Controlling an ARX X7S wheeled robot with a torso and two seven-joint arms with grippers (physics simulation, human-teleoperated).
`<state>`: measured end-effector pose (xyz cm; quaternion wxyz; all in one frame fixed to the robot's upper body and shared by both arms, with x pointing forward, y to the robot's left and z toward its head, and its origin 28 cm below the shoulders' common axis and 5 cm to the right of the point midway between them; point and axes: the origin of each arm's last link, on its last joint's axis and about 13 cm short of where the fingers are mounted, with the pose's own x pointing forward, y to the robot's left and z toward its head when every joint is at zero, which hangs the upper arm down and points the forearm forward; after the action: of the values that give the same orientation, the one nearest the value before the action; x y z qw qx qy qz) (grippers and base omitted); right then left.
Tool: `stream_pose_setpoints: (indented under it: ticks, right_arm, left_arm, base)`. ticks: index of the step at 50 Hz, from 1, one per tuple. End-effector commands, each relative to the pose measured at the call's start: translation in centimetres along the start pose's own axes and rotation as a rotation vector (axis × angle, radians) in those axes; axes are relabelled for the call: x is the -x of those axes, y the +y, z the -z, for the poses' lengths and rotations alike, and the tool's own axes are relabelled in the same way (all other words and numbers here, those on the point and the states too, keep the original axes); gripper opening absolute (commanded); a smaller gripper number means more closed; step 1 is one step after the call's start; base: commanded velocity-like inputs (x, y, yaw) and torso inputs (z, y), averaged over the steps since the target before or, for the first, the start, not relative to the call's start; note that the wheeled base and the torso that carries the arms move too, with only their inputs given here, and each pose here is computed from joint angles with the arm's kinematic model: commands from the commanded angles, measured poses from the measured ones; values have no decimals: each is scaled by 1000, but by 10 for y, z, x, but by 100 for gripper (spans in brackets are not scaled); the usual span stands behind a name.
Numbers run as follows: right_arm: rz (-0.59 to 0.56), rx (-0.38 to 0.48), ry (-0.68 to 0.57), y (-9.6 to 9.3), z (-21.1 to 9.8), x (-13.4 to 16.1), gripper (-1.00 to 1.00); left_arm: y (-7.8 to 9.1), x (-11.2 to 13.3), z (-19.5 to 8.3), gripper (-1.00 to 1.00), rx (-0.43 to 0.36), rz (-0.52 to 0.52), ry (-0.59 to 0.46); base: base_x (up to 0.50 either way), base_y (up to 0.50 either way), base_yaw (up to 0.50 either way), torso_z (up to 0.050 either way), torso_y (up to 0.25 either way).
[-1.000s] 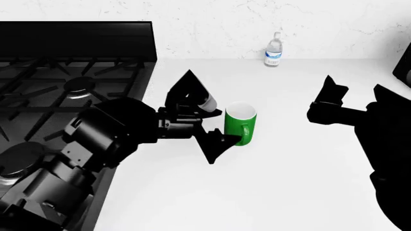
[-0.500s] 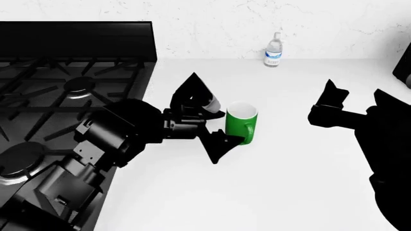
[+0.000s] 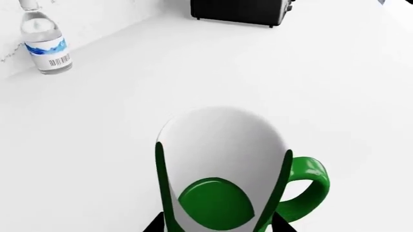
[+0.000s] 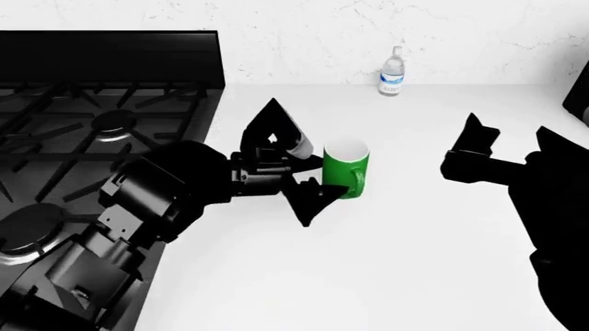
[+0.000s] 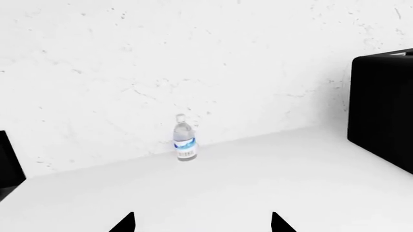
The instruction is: A wet mug is on the counter and needs to be dried. Pick it up and place it upside down in the open cabinet.
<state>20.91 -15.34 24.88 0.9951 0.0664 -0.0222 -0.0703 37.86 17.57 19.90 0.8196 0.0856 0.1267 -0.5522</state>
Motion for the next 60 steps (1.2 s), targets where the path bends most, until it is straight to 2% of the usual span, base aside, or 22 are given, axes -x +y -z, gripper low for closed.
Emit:
stream_pose_setpoints:
  ticks: [1, 7, 12, 16, 23, 27, 30, 35, 37, 40, 43, 44, 50, 60]
  right_arm:
    - [-12, -4, -3, 2, 0, 0, 100]
    - [-30, -10, 0, 5, 1, -1, 100]
    - [-37, -15, -1, 5, 1, 0, 100]
    - [-38, -15, -3, 6, 1, 0, 100]
    - [-44, -21, -2, 8, 2, -2, 100]
    - [-46, -30, 2, 8, 4, -3, 100]
    - [-47, -33, 4, 7, 5, -4, 100]
    - [-49, -38, 9, 7, 7, -6, 100]
    - [-48, -41, 11, 7, 8, -5, 100]
    - [-44, -46, 12, 6, 9, -5, 100]
    - [-42, -48, 12, 6, 9, -5, 100]
    - [-43, -49, 11, 6, 9, -5, 100]
    - [-48, -53, 10, 7, 9, -6, 100]
    - [-62, -49, 8, 10, 8, -8, 100]
  left_arm:
    - [-5, 22, -18, -100, 0, -89, -106]
    - [-13, 47, -31, -100, -8, -200, -196]
    - [-21, 70, -47, -100, -79, -318, -243]
    - [-33, 91, -64, -100, -207, -428, -246]
    - [-52, 121, -92, -100, -367, -595, -238]
    - [-59, 137, -106, -100, -495, -730, -263]
    - [-65, 147, -112, -100, -633, -849, -288]
    - [-78, 156, -116, -100, -786, -947, -316]
    - [-81, 159, -117, -100, -804, -959, -322]
    - [-85, 164, -118, -100, -931, -1016, -318]
    - [-87, 165, -116, -100, -1016, -1046, -315]
    - [-88, 164, -113, -100, -1074, -1060, -302]
    - [-89, 159, -99, -100, -1260, -1062, -240]
    - [-88, 153, -92, -100, -1642, -918, -124]
  base:
    - [0, 0, 0, 0, 0]
    - [0, 0, 0, 0, 0]
    - [0, 0, 0, 0, 0]
    - [0, 0, 0, 0, 0]
    - [0, 0, 0, 0, 0]
    - [0, 0, 0, 0, 0]
    - [0, 0, 0, 0, 0]
    - [0, 0, 0, 0, 0]
    - [0, 0, 0, 0, 0]
    - [0, 0, 0, 0, 0]
    - [0, 0, 0, 0, 0]
    - [0, 0, 0, 0, 0]
    - [0, 0, 0, 0, 2]
    - [0, 0, 0, 0, 0]
